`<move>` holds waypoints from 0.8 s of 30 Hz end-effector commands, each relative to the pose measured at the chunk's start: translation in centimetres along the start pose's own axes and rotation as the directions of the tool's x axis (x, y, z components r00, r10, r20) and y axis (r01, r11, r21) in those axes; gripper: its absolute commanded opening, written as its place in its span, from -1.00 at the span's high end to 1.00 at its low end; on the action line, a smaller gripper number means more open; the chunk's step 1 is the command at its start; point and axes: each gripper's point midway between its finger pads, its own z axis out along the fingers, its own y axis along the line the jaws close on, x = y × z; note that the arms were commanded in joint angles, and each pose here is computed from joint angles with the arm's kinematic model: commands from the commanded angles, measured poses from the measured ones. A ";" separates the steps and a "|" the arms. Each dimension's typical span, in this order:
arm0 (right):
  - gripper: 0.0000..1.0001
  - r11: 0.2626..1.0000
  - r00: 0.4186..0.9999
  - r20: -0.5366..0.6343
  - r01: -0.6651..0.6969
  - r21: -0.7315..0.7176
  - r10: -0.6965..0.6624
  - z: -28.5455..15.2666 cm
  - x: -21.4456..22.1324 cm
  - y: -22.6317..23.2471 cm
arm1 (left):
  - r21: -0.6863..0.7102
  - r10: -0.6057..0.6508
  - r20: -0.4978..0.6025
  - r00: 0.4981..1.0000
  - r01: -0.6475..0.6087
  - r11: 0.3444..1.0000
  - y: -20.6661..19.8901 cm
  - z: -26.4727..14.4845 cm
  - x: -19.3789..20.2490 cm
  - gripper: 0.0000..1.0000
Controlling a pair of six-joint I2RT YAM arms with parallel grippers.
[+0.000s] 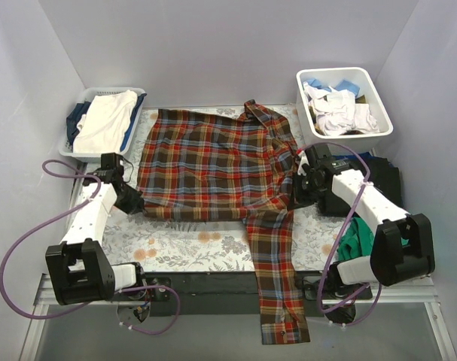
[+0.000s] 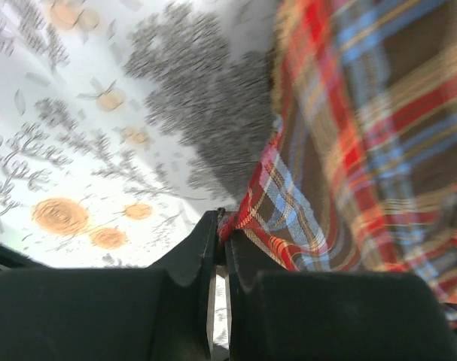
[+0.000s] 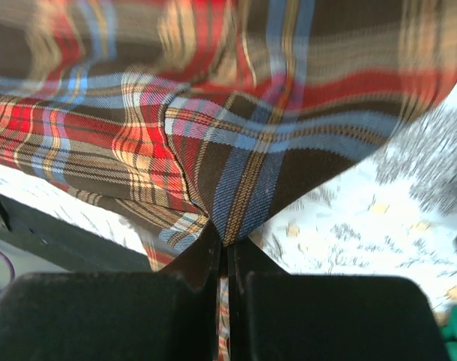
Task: Fold and stack the long sleeve shirts
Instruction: Fold the shirt
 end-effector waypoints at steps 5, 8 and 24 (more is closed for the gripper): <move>0.97 0.998 0.984 0.168 0.045 0.040 -0.052 -2.7 -8.3 1.0 | 0.131 -0.003 0.155 0.988 -0.018 0.991 -5.7 -1.5 -5.5 1.00; 0.97 0.998 0.985 0.166 0.034 0.057 -0.043 -1.9 -9.6 0.3 | 0.107 0.012 0.141 0.990 -0.028 0.994 -6.4 0.4 -6.0 1.00; 0.75 1.000 0.986 0.166 0.023 0.015 -0.025 1.3 -16.0 0.3 | 0.093 0.065 0.125 0.990 -0.077 0.993 -11.5 5.0 -9.6 0.49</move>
